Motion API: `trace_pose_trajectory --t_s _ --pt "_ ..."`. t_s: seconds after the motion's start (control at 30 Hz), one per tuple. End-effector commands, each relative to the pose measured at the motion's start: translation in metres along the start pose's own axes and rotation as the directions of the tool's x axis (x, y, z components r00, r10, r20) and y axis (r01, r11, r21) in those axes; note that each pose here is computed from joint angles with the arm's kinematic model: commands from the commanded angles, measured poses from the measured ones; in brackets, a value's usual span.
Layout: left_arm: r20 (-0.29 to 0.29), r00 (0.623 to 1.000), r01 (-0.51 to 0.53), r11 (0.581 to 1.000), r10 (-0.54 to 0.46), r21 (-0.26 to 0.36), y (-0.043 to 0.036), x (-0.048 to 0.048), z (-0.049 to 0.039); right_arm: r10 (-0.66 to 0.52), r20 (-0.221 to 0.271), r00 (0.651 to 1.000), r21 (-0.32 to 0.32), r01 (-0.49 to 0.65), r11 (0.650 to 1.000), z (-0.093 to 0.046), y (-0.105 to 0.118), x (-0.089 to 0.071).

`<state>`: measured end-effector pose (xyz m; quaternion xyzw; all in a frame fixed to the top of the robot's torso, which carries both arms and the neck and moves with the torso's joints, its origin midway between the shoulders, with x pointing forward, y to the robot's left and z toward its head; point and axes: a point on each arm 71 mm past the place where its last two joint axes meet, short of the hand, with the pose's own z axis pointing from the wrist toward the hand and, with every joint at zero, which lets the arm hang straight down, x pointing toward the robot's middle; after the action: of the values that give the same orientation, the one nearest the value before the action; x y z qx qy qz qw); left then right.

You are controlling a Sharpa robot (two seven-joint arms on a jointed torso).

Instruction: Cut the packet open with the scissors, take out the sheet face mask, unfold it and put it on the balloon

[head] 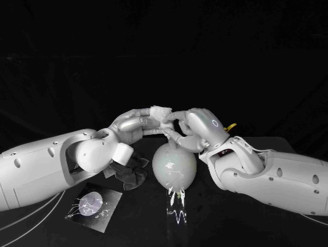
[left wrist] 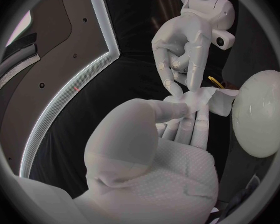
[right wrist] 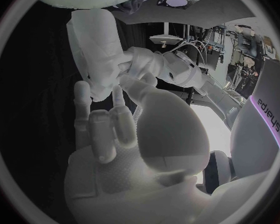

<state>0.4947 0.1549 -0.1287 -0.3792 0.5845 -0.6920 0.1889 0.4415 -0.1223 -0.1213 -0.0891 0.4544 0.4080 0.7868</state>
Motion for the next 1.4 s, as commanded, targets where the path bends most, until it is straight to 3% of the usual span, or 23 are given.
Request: trace_pose_trajectory --t_s 0.03,0.7,1.4 --pt "-0.010 1.000 -0.005 1.000 0.005 0.009 -0.0011 0.0019 0.0006 -0.024 0.026 0.999 0.006 0.024 1.000 0.0004 -0.0013 -0.0020" --pt "-0.051 0.998 0.023 0.999 -0.022 0.028 -0.0021 0.0065 0.0015 -0.073 -0.059 0.996 0.028 0.075 0.997 0.0032 -0.0037 0.0069" --pt "-0.064 0.998 0.028 0.999 -0.026 0.027 -0.0021 0.0078 0.0018 -0.063 -0.008 0.998 0.008 0.063 0.998 0.0047 -0.0005 0.0050"
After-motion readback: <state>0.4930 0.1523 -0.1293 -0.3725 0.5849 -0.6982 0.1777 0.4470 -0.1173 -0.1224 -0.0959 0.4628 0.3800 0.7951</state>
